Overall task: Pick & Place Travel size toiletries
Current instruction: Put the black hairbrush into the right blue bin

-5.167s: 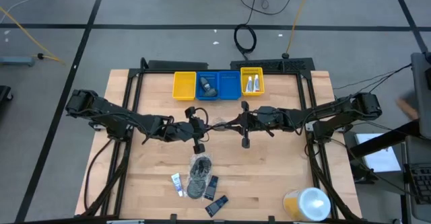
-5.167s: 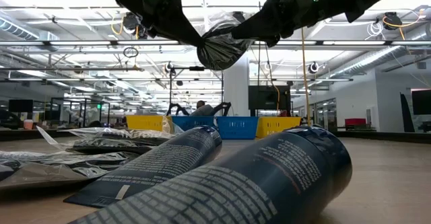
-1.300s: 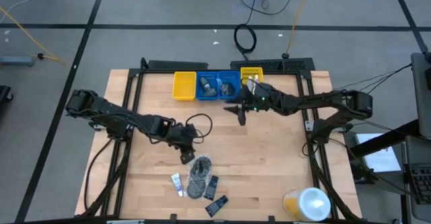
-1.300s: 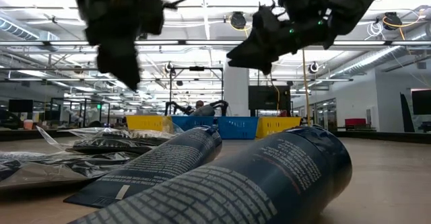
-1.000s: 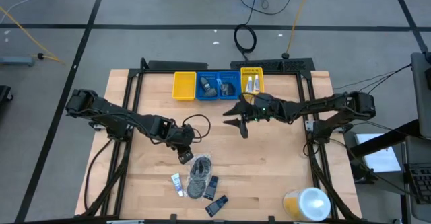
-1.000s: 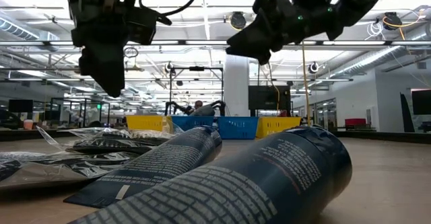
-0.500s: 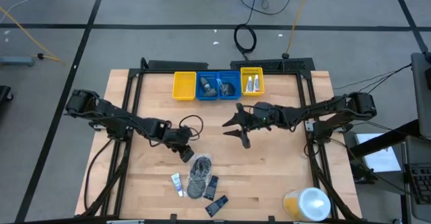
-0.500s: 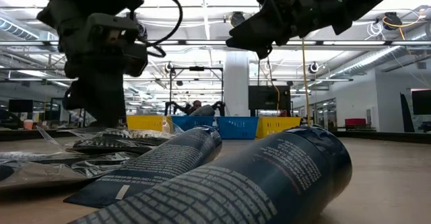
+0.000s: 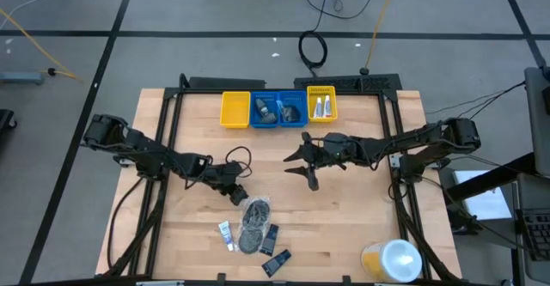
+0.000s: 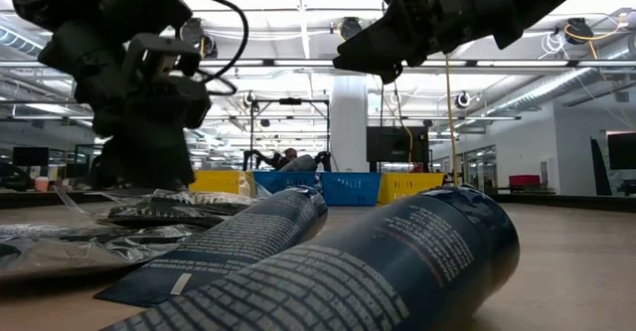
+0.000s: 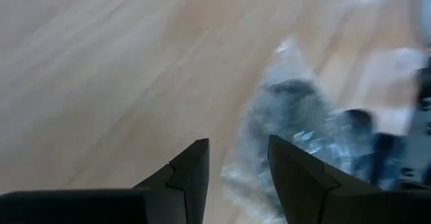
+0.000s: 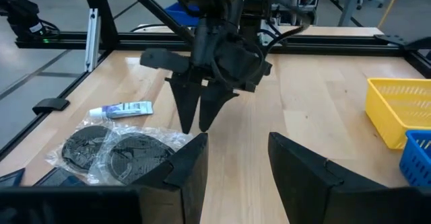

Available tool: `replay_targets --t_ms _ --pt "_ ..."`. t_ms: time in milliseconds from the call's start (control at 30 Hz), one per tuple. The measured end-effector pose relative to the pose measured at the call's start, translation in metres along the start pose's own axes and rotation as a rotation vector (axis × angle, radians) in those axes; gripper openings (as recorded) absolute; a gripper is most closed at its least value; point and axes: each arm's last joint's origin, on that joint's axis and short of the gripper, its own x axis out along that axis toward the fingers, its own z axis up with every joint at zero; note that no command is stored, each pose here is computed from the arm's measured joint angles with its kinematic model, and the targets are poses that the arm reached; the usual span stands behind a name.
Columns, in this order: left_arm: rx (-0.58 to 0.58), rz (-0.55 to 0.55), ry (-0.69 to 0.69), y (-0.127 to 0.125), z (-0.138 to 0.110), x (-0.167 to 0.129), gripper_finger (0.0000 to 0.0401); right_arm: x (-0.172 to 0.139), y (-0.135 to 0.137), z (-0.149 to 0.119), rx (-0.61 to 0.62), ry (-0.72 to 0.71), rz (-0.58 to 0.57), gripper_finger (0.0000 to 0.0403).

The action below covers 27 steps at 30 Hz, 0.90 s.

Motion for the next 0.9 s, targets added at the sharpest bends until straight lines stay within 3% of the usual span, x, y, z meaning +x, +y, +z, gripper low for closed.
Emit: replay_targets --t_ms 300,533,900 --pt "-0.009 0.004 0.017 0.006 -0.003 0.01 0.0152 0.0 0.0 0.0 0.0 0.001 0.0 0.0144" --pt "-0.014 -0.064 0.08 0.009 -0.004 0.033 0.0152 0.0 0.0 -0.001 0.001 0.005 0.0 0.0144" --pt "0.012 -0.103 0.089 0.006 -0.003 0.034 0.0152 0.0 0.0 -0.001 -0.006 0.007 0.0 0.0144"
